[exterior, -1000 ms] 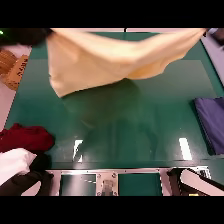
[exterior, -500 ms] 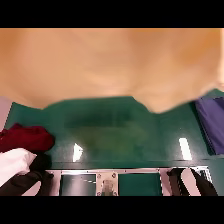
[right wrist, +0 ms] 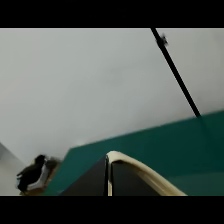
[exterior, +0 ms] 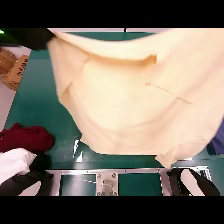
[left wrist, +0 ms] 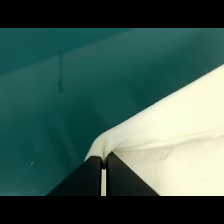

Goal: Fold the shirts.

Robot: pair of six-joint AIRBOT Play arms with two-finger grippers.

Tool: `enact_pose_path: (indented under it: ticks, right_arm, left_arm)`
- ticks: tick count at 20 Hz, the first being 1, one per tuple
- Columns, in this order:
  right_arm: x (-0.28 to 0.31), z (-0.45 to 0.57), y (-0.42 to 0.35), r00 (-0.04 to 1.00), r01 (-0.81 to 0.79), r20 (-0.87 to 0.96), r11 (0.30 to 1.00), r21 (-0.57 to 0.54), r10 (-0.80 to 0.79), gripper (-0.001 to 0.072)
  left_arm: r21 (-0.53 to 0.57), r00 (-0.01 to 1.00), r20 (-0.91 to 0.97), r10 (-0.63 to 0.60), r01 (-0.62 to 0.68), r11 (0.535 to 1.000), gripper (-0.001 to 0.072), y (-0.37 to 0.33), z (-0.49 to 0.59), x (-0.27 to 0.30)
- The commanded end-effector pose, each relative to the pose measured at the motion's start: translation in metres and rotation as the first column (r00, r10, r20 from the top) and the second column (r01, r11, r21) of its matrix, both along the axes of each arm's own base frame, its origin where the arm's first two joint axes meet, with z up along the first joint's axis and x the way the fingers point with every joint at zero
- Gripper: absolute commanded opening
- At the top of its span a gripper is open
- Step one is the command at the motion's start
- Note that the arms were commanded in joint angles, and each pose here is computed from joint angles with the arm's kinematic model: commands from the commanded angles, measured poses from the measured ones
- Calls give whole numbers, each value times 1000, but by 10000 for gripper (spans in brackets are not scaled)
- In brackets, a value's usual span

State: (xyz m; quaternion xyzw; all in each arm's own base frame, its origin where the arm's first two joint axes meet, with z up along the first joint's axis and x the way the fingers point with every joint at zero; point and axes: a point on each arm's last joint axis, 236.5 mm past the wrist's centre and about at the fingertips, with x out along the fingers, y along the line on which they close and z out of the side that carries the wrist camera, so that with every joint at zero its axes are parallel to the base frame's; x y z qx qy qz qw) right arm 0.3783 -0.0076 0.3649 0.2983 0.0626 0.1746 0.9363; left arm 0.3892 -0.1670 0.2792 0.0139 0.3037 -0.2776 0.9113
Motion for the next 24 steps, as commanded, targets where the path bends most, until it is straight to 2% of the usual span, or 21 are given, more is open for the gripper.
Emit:
enact_pose_path:
  ticks: [1,6,10,11,12,13,14,17,18,19,20,24]
  right_arm:
    - [66,-137,-10,967,-5,-254,999,34,13,23]
    - [149,-297,-34,854,26,-517,989,146,54,23]
    - [181,-372,-38,792,28,-602,981,191,95,24]
    - [183,-383,-38,782,27,-614,980,199,103,45]
    - [183,-387,-42,778,31,-620,979,202,103,181]
    - [180,-387,-47,775,30,-622,978,205,107,304]
    - [175,-381,-53,775,17,-619,975,222,128,309]
    - [141,-361,-80,752,-34,-614,944,328,240,230]
    - [127,-358,-88,738,-42,-620,934,354,268,215]
    - [112,-356,-95,718,-48,-633,928,369,289,215]
    - [95,-358,-100,691,-52,-657,928,369,300,215]
    - [27,-377,-117,570,-4,-785,956,293,242,216]
  left_arm:
    - [-43,992,-125,-2,-3,999,18,-24,-98,70]
    - [-161,982,-144,119,-142,977,18,-37,-184,159]
    - [-204,971,-194,142,-181,962,20,-44,-235,181]
    - [-196,967,-217,136,-180,964,36,-45,-246,180]
    - [-188,963,-234,131,-177,966,353,-42,-251,178]
    - [-190,957,-259,128,-180,965,620,-39,-252,174]
    - [-186,949,-299,103,-164,969,599,-36,-253,166]
    - [-161,890,-456,-6,-76,984,597,-10,-247,132]
    - [-164,860,-510,-21,-73,984,387,3,-242,121]
    - [-166,838,-545,-40,-61,984,62,15,-237,112]
    - [-168,813,-581,-50,-60,984,17,26,-232,103]
    - [-132,686,-726,-52,-65,989,17,50,-231,52]
